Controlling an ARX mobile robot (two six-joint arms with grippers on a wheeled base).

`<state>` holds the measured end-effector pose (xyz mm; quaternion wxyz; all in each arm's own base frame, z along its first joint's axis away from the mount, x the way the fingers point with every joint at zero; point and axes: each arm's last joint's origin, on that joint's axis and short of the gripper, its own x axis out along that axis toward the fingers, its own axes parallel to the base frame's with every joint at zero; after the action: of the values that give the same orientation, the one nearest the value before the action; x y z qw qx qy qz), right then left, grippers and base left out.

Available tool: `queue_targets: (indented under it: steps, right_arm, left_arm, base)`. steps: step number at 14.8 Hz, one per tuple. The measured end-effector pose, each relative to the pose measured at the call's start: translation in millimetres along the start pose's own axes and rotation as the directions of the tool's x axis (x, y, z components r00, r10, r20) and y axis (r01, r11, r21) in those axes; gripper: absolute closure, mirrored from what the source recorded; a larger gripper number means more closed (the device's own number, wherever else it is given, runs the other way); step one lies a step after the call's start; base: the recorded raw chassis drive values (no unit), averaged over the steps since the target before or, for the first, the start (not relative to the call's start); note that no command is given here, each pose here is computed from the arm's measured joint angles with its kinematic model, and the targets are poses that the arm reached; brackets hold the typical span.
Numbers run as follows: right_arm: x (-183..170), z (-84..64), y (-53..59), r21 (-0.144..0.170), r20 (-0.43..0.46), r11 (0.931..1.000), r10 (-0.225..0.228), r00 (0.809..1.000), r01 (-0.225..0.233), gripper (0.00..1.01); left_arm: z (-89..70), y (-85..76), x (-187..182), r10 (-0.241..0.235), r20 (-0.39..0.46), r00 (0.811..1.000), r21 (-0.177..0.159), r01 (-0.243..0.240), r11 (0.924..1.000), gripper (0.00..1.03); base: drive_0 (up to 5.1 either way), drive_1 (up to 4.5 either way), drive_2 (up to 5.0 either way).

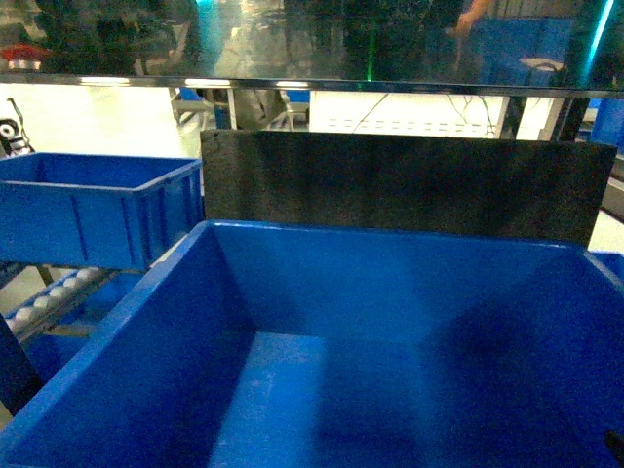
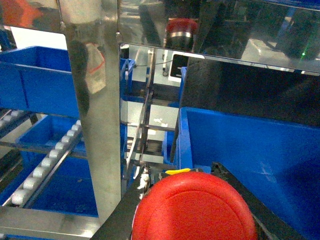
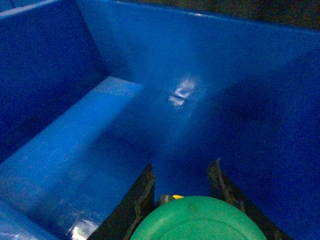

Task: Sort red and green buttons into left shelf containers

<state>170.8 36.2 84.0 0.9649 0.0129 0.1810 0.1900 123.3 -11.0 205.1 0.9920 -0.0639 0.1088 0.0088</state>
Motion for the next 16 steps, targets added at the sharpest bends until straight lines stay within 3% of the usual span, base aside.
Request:
queue_targets:
  steps: [2, 7, 9, 11, 12, 16]
  right_arm:
    - [13.3, 1.6, 0.9, -0.014, -0.012, 0.9999, 0.009, 1.000, -0.009, 0.73]
    - [44.8, 37.5, -5.0, -0.046, 0.133, 0.9989, -0.001, 0.991, 0.008, 0.73]
    - [54.0, 45.6, -6.8, -0.048, 0.140, 0.9989, 0.003, 0.990, 0.004, 0.73]
    - [62.5, 44.6, -7.7, -0.041, 0.103, 0.9992, 0.006, 0.995, -0.002, 0.73]
    - [64.9, 44.2, -8.1, -0.038, 0.090, 0.9993, 0.006, 0.996, -0.003, 0.68]
    - [67.4, 50.5, -8.7, -0.046, 0.127, 0.9989, 0.008, 0.992, -0.002, 0.21]
  left_arm:
    - [0.0, 0.0, 0.0, 0.000, 0.000, 1.000, 0.000, 0.000, 1.0000, 0.73]
    - [0.0, 0.0, 0.0, 0.000, 0.000, 1.000, 0.000, 0.000, 1.0000, 0.73]
    - [0.0, 0.0, 0.0, 0.000, 0.000, 1.000, 0.000, 0.000, 1.0000, 0.73]
    - [0.0, 0.0, 0.0, 0.000, 0.000, 1.000, 0.000, 0.000, 1.0000, 0.73]
    - [-0.1, 0.0, 0.0, 0.000, -0.001, 1.000, 0.000, 0.000, 1.0000, 0.73]
    - [-0.1, 0.0, 0.0, 0.000, -0.001, 1.000, 0.000, 0.000, 1.0000, 0.73]
  base:
    - [0.0, 0.00, 0.0]
    - [0.0, 0.00, 0.0]
    - [0.0, 0.00, 0.0]
    - [0.0, 0.00, 0.0]
    - [0.0, 0.00, 0.0]
    - [0.0, 0.00, 0.0]
